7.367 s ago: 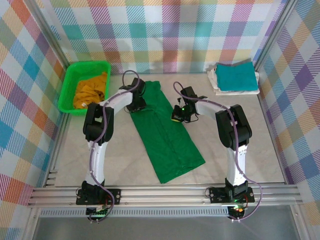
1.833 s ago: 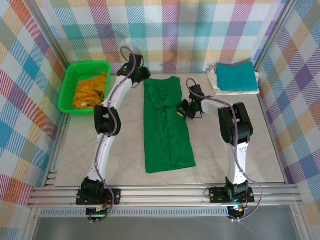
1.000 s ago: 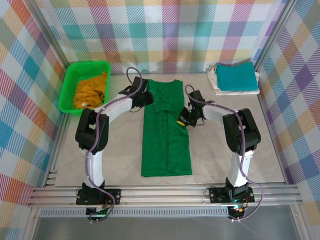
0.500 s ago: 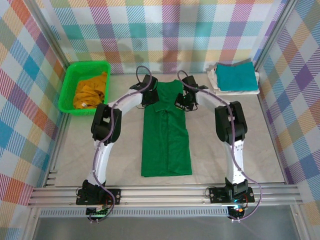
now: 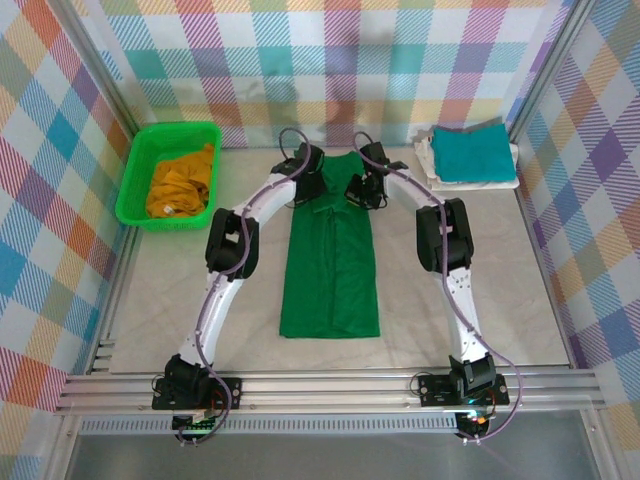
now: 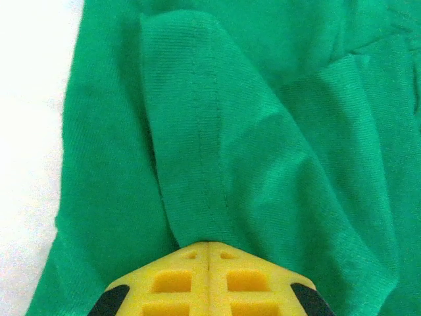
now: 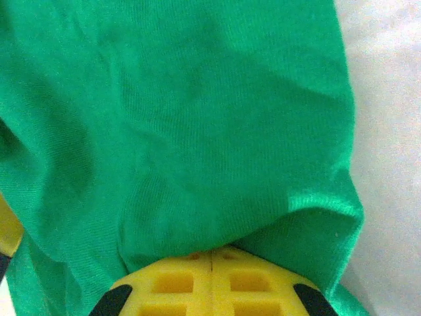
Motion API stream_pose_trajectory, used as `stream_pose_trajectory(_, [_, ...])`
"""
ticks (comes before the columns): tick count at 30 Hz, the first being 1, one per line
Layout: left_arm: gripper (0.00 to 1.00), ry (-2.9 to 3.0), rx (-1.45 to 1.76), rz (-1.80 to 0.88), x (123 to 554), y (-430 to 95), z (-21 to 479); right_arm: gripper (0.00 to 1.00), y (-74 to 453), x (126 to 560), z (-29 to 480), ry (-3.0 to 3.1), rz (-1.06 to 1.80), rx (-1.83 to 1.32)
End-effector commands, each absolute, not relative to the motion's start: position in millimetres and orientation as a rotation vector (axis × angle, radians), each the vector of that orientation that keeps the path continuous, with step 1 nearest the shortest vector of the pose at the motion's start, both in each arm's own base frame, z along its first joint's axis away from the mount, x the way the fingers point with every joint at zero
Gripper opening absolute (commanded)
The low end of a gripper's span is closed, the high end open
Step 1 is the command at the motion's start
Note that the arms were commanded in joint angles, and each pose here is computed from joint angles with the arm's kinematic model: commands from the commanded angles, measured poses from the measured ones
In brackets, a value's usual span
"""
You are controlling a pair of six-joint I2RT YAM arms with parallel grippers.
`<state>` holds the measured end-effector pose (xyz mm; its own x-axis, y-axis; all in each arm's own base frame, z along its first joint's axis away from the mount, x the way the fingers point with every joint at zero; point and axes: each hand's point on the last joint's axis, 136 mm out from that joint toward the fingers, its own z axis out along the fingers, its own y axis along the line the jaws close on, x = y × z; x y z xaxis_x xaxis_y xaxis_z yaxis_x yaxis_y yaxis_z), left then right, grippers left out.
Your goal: Fold and stack the t-shirts
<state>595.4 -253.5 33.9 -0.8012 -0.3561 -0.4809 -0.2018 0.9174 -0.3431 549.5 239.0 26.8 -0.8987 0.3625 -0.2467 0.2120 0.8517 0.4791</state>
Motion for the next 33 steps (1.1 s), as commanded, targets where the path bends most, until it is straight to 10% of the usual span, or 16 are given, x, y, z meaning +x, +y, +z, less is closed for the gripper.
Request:
stream_pose_trajectory(1, [0.0,2.605,-0.478,-0.404,600,-244,-11,0.0,230,550,-9,2.77,0.602,0.532])
stream_pose_trajectory(12, [0.02,2.461,-0.54,-0.353,637,-200,32,0.0,224,591,27,2.679,0.627,0.512])
stream_pose_trajectory(22, [0.54,2.142,-0.403,-0.552,665,-182,210,0.29,241,576,171,2.524,0.851,0.278])
stream_pose_trajectory(33, [0.65,1.908,-0.318,-0.786,480,-176,320,0.46,217,424,233,2.295,0.965,0.027])
